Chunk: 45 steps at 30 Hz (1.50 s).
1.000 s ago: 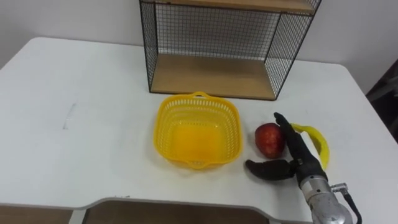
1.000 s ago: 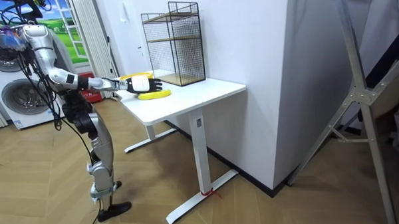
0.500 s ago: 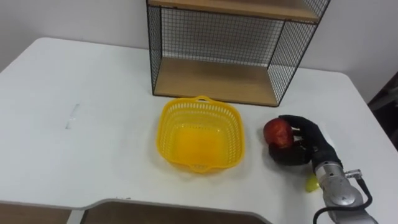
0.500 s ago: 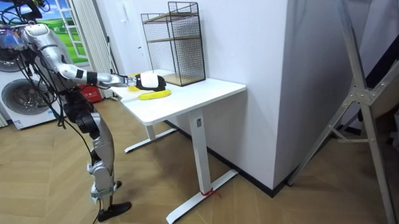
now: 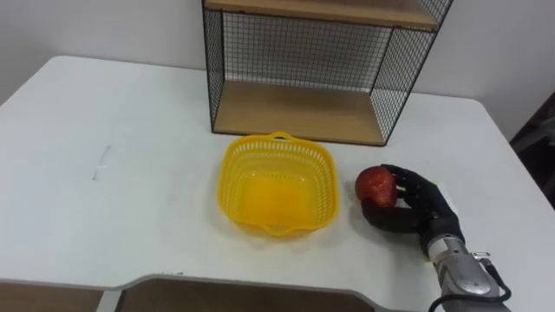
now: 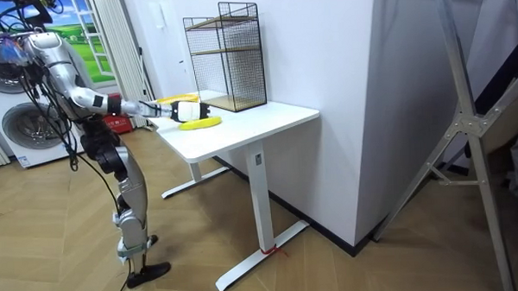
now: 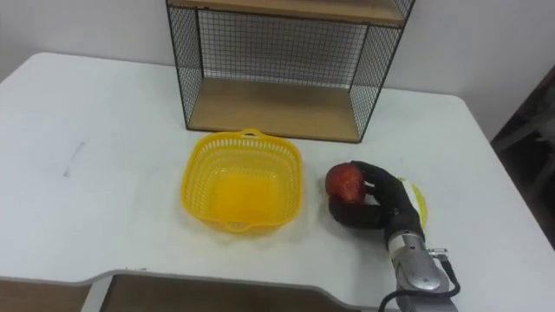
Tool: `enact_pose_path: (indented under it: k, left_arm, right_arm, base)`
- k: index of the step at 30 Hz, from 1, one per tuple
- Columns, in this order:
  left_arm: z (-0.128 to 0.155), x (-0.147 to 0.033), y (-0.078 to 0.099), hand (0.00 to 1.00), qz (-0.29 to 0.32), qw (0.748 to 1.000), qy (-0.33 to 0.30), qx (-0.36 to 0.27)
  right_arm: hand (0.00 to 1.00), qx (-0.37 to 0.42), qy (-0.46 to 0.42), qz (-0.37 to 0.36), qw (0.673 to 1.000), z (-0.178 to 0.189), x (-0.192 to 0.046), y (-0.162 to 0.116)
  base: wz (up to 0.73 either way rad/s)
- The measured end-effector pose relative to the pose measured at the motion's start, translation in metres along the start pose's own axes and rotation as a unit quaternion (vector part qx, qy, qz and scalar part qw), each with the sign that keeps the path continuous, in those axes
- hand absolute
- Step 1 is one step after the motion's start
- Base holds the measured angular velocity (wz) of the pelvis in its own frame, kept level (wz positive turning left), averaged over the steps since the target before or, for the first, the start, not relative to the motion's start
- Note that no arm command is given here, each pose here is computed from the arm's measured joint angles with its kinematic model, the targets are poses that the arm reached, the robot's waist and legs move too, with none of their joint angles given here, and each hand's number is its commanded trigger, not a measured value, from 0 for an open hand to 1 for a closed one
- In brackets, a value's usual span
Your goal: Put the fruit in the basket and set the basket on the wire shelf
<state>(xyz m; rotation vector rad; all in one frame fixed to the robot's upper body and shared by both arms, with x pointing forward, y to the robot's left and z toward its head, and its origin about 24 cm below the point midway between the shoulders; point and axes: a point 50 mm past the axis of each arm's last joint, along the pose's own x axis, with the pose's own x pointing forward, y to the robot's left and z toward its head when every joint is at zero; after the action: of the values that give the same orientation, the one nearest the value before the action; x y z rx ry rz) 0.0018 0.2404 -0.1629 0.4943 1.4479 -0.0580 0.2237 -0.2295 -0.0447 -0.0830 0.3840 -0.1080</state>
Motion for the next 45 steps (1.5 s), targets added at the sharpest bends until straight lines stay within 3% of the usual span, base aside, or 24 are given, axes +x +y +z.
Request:
enact_pose_path:
  k: [8,20,28,34,45]
  left_arm:
    - [0.002,0.0,-0.002,0.0,-0.002,1.0,-0.006,-0.002]
    - [-0.004,0.001,-0.007,0.0,-0.007,1.0,-0.004,-0.011]
    - [0.008,0.003,-0.008,0.0,-0.016,1.0,-0.02,0.011]
    - [0.015,0.005,-0.007,0.0,-0.023,0.999,-0.026,0.02]
    - [0.022,0.006,0.009,0.0,-0.008,0.999,-0.037,0.027]
  right_arm:
    - [1.0,0.024,-0.031,0.013,0.999,0.015,-0.005,0.01]
    - [1.0,-0.009,-0.203,0.028,0.979,0.094,-0.02,0.025]
    - [1.0,-0.171,-0.27,0.05,0.946,0.116,-0.032,0.042]
    - [1.0,-0.251,-0.288,0.066,0.922,0.121,-0.037,0.052]
    - [1.0,-0.319,-0.281,0.133,0.896,0.11,-0.041,0.076]
  base:
    - [0.0]
    - [-0.06]
    - [-0.04]
    - [0.0]
    - [0.0]
